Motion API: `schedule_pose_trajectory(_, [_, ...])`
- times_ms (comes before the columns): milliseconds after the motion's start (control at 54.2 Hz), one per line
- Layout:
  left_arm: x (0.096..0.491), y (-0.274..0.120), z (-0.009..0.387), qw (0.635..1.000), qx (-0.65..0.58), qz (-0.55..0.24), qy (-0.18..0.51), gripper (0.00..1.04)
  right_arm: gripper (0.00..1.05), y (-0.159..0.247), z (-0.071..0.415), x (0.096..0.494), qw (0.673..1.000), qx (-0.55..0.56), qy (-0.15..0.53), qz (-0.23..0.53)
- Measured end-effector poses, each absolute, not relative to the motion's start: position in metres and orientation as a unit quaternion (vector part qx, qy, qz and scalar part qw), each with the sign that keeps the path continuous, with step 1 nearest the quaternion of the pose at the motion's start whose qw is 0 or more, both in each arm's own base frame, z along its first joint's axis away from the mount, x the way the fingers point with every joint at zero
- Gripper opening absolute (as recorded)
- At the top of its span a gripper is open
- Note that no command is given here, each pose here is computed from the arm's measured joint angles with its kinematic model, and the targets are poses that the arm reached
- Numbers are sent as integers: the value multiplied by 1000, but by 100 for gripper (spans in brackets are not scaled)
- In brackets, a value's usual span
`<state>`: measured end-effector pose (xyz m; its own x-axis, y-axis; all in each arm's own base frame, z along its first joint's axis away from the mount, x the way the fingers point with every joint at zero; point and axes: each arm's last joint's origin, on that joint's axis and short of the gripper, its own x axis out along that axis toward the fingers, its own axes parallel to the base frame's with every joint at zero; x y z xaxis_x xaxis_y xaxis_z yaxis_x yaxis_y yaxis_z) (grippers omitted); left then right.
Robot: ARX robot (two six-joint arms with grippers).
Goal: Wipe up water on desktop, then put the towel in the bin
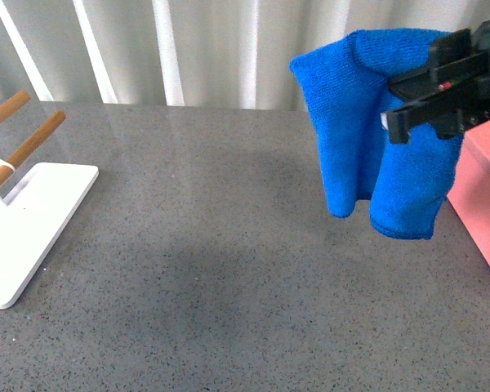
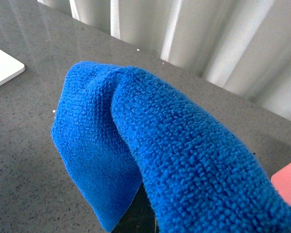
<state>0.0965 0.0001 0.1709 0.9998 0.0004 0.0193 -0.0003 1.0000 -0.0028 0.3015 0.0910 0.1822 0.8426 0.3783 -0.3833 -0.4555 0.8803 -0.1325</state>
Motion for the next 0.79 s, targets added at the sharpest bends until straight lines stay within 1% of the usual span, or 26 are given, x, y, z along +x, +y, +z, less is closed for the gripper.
schedule_pose_trajectory(55, [96,0,171,1000,-1,0,-10,46,4,95,181,316,953,-101,202,203])
schedule_pose_trajectory(166, [96,0,171,1000,-1,0,-10,73,4,111,171,346,941,-53,281,182])
schedule_pose_trajectory(277, [96,0,171,1000,-1,0,-10,89,4,125,160,359,927,-23,340,159])
schedule_pose_trajectory(313, [96,0,171,1000,-1,0,-10,96,4,129,157,361,922,-15,356,151])
schedule_pose_trajectory(350, [96,0,171,1000,-1,0,-10,100,4,133,154,362,918,-5,372,139])
schedule_pose_trajectory(443, [96,0,171,1000,-1,0,-10,97,4,142,147,365,906,12,407,110])
schedule_pose_trajectory(553, [96,0,171,1000,-1,0,-10,98,4,144,131,366,890,31,447,87])
schedule_pose_trajectory(645, [96,0,171,1000,-1,0,-10,98,4,134,103,370,874,42,482,39])
schedule_pose_trajectory(793, [96,0,171,1000,-1,0,-10,98,4,116,75,378,858,54,511,1])
